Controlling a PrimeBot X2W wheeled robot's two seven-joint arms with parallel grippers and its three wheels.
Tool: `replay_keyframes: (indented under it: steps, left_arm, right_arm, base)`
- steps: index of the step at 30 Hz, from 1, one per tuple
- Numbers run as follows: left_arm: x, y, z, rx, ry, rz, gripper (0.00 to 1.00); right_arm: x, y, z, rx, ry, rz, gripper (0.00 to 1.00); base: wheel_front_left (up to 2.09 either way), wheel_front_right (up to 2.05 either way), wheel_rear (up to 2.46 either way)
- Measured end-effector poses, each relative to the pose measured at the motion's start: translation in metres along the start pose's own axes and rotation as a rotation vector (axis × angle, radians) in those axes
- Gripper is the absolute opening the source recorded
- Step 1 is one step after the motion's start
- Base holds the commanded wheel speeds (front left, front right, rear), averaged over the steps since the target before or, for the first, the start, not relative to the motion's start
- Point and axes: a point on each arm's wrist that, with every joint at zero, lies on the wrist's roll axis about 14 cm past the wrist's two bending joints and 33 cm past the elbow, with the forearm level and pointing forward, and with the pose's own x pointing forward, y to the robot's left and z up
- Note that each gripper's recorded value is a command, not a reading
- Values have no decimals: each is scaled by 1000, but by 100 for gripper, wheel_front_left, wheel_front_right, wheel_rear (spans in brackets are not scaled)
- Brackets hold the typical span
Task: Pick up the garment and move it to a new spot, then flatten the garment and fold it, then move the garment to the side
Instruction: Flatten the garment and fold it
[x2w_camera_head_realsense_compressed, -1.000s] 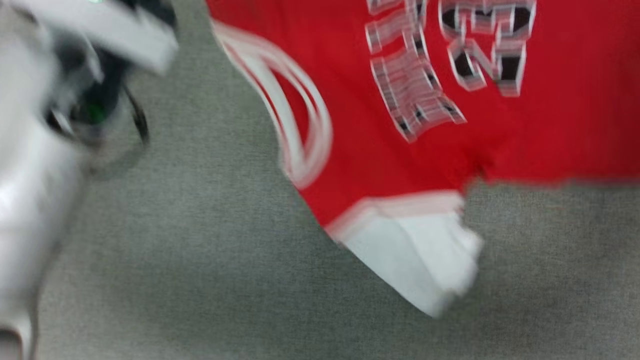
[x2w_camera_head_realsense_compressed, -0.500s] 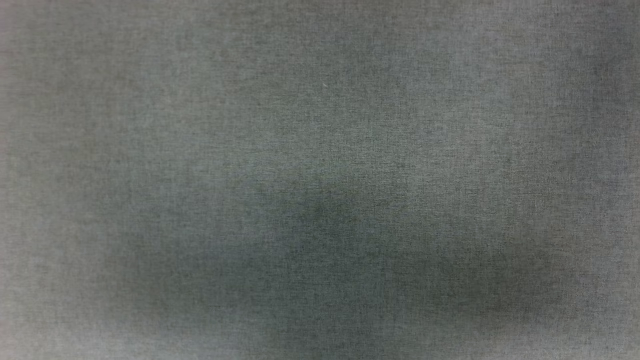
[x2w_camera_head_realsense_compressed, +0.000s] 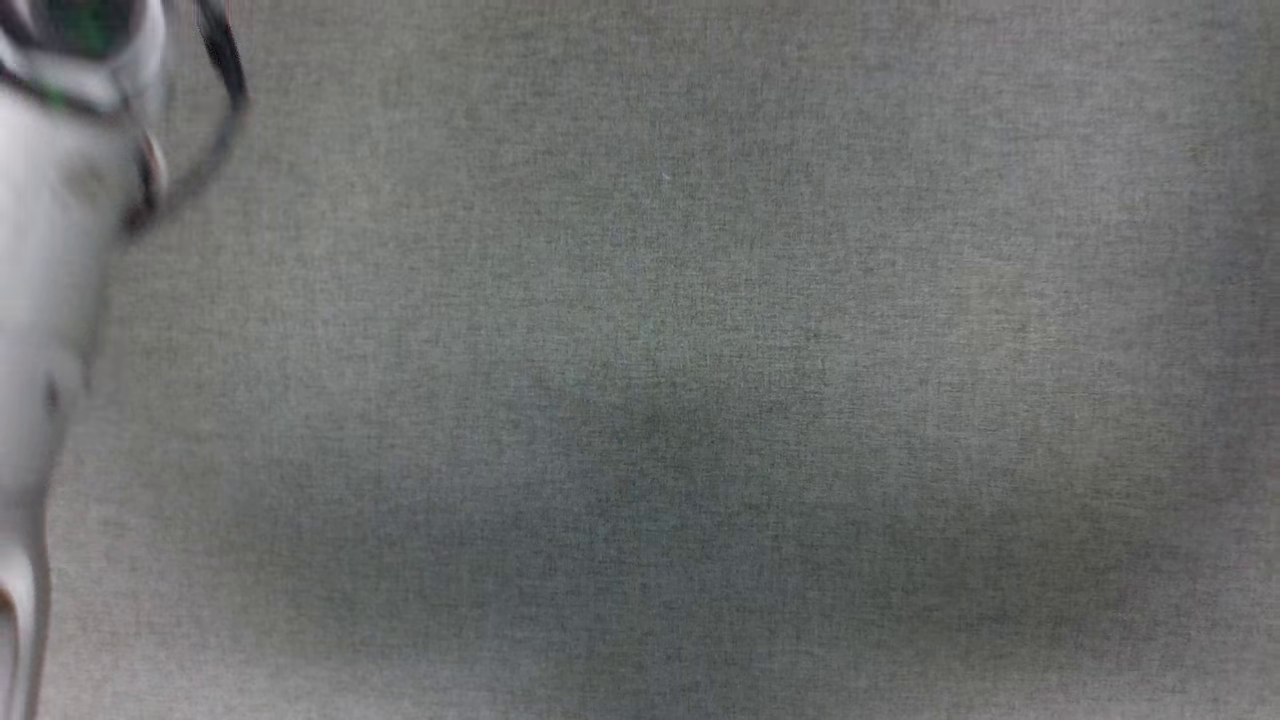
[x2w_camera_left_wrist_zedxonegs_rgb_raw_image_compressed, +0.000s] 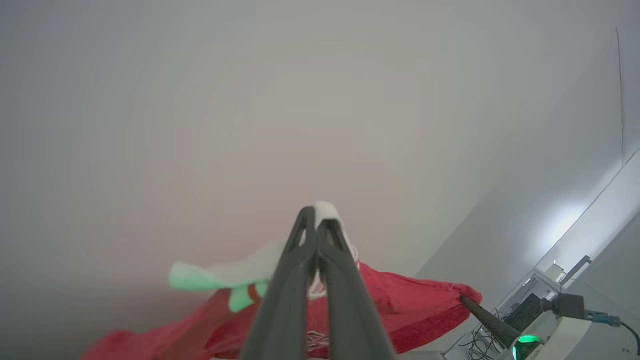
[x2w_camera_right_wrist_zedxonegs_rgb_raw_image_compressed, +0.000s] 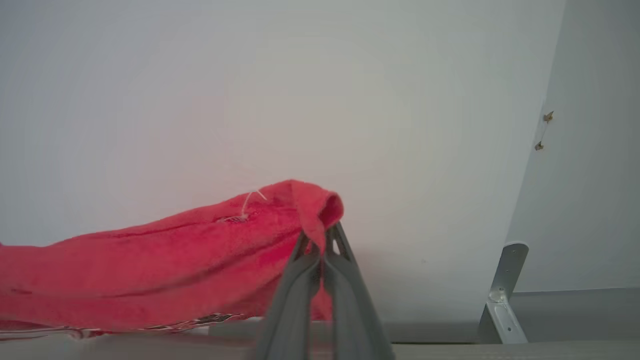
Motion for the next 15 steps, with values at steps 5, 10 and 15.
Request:
replay_keyframes:
  steps: [5,10,15]
  left_arm:
    - [-53,0,-26,-91,58,13,0]
    - [-107,-7,-32,-154,67,41,0]
    - [-160,-14,-49,-161,129,86,0]
  right_arm:
    - [-40,-14,-27,-10,81,25,0]
    - [-90,-20,-44,-10,147,48,0]
    - [-145,-14,-55,-12,221,73,0]
  base:
    - [0,0,0]
    - [0,0,0]
    - [0,0,0]
